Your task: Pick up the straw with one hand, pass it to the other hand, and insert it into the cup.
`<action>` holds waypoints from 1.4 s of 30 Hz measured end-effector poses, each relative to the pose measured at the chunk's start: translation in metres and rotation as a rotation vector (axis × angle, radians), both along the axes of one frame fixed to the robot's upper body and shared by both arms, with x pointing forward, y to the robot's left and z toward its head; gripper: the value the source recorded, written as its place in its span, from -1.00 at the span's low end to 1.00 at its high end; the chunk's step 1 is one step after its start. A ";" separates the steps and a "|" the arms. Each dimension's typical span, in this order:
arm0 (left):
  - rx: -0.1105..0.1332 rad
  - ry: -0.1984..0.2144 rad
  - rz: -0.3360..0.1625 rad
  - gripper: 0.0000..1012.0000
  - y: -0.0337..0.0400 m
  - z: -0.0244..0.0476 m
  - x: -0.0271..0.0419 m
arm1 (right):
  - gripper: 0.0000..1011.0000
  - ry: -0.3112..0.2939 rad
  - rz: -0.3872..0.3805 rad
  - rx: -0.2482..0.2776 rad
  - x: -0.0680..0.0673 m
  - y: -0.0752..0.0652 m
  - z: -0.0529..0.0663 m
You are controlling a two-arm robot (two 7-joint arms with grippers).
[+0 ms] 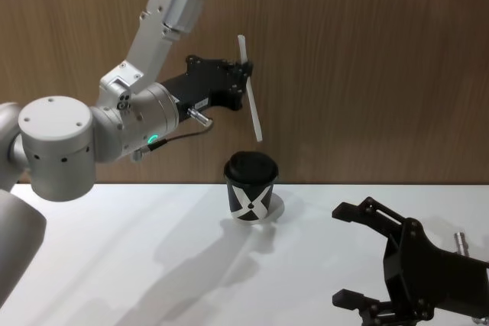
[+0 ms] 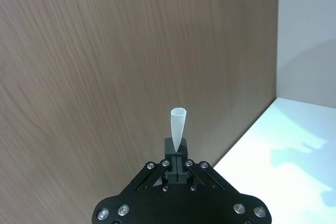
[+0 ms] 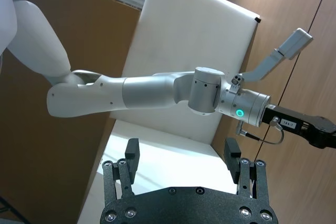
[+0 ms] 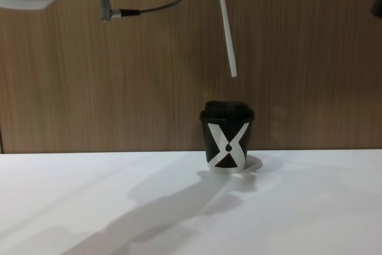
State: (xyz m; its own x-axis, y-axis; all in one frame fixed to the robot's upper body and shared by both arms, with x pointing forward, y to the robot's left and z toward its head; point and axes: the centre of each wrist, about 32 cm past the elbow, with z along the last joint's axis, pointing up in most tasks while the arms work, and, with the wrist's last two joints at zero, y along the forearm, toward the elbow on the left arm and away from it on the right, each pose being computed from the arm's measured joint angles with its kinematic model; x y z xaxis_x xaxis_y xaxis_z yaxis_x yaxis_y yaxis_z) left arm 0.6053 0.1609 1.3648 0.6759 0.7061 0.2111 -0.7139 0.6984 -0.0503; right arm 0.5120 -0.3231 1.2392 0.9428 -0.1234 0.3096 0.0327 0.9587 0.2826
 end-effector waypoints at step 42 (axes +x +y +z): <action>0.046 0.088 -0.052 -1.00 -0.0078 -0.0080 0.0300 | 0.98 0.000 0.000 0.000 0.000 0.000 0.000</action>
State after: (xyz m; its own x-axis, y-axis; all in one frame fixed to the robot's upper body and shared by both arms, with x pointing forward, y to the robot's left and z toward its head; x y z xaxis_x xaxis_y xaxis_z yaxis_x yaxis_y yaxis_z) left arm 0.6354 0.1531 1.3568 0.7288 0.6604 0.1808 -0.6767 0.7350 0.0435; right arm 0.5120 -0.3231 1.2392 0.9428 -0.1234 0.3096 0.0327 0.9587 0.2826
